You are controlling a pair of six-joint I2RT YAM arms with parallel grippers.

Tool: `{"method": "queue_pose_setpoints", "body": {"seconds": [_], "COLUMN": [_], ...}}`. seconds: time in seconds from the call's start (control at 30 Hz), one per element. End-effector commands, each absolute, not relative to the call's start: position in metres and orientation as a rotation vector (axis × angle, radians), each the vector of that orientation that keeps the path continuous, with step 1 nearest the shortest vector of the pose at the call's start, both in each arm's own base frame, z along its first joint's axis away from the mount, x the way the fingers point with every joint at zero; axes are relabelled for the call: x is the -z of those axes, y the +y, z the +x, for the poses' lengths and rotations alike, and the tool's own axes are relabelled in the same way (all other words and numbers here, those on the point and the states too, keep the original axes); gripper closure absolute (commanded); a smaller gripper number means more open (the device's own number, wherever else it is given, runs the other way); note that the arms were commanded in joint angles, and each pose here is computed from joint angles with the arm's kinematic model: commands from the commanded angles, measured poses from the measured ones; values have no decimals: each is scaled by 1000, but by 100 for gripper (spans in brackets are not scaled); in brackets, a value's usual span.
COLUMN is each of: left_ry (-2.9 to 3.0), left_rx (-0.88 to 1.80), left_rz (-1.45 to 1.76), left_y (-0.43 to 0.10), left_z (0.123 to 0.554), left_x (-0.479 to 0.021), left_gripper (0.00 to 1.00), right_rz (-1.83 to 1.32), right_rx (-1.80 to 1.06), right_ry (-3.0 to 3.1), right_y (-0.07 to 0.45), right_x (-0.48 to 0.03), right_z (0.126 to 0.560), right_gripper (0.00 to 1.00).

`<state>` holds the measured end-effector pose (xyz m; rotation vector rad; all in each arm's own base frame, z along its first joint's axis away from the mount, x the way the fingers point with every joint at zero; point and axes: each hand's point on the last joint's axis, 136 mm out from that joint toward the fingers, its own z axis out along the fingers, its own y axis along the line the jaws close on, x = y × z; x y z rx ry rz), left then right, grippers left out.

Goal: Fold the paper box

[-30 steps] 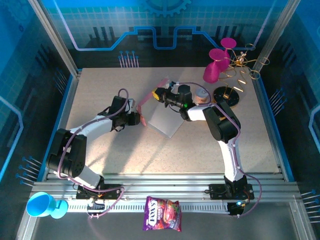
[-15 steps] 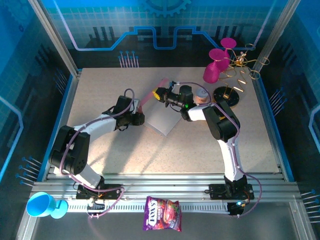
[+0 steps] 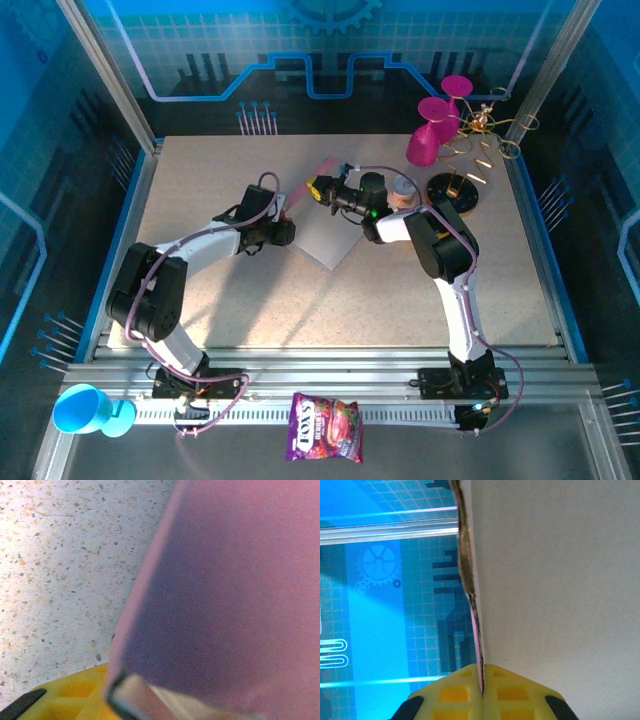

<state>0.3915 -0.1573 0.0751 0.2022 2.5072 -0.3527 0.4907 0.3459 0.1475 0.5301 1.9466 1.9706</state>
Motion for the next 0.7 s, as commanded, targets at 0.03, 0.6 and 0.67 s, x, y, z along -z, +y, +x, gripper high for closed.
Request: {"method": "queue_pose_setpoints", "body": {"seconds": [0.03,0.6,0.67], "left_ry": [2503,2448,2442], "left_rx": [276,231,222], "left_rz": [176,66,34], "left_y": [-155,-159,-158], "left_z": [400,419,422], "left_x": [-78,-82,-82], "left_gripper": [58,63,64], "right_rz": [511,559,552], "right_rx": [-1992,-1997,-1995], "right_ry": [1938,1914,1909], "right_y": [344,344,345], "right_x": [-146,-146,-146], "right_z": [494,497,498], "right_gripper": [100,100,100]}}
